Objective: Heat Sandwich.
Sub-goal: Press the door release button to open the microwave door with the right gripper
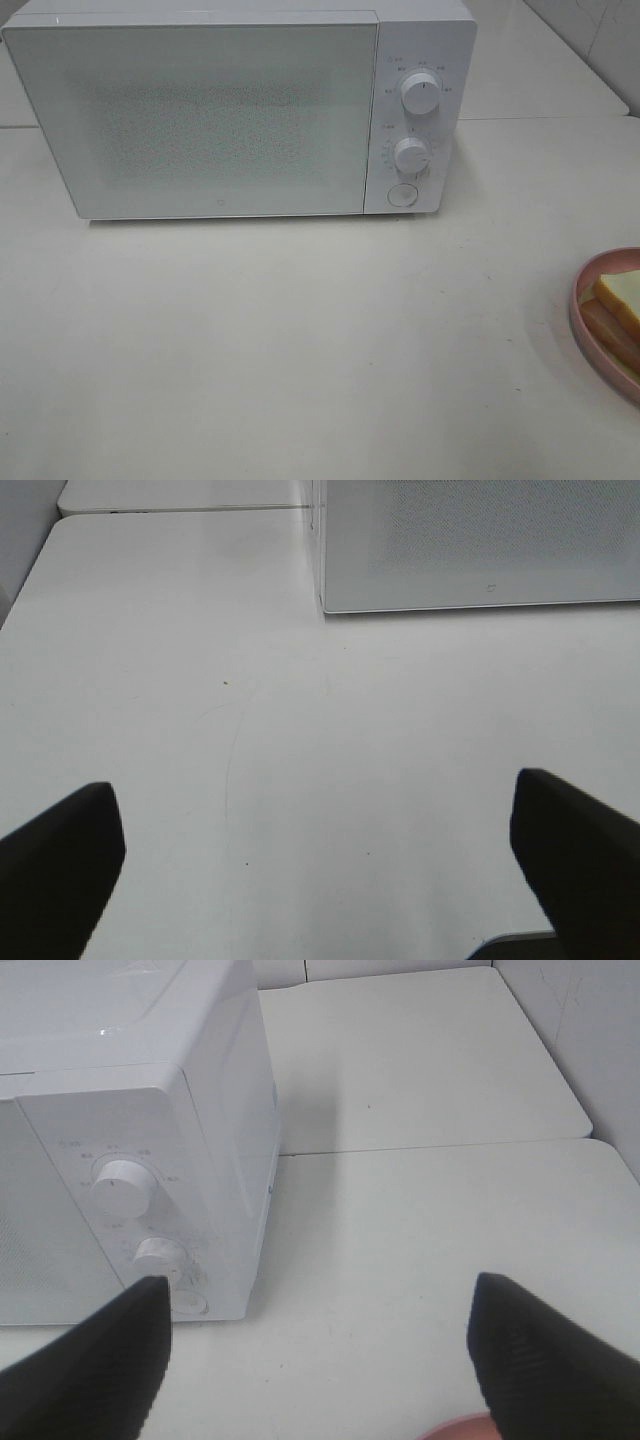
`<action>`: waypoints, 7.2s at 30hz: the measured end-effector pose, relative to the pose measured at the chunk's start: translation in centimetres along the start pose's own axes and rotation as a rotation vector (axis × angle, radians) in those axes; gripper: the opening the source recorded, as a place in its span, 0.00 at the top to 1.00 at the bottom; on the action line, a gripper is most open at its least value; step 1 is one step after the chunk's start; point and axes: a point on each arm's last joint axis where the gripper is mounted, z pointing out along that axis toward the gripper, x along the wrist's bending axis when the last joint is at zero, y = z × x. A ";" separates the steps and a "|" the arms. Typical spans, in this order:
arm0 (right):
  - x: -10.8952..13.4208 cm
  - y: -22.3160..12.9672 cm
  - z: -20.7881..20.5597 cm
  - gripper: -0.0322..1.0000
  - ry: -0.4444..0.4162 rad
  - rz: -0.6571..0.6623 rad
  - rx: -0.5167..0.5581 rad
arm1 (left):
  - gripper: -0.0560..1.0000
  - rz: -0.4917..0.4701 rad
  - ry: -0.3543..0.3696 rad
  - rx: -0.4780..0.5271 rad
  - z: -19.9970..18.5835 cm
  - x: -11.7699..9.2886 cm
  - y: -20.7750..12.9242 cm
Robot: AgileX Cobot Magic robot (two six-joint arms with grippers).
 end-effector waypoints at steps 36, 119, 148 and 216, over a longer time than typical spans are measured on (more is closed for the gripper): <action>2.2 -6.0 8.8 0.22 0.036 -0.079 -0.128 | 0.03 0.000 0.000 0.000 0.0 0.0 0.0; 11.4 -16.0 11.6 0.59 -0.001 1.362 -0.061 | 0.03 0.001 0.001 0.000 0.0 0.0 0.0; 11.8 -16.4 15.2 0.96 -0.041 1.461 0.075 | 0.03 0.003 0.001 0.000 0.0 0.0 0.0; 12.2 -14.9 27.2 0.96 -0.091 1.480 0.000 | 0.03 0.003 0.001 0.000 0.0 0.0 0.0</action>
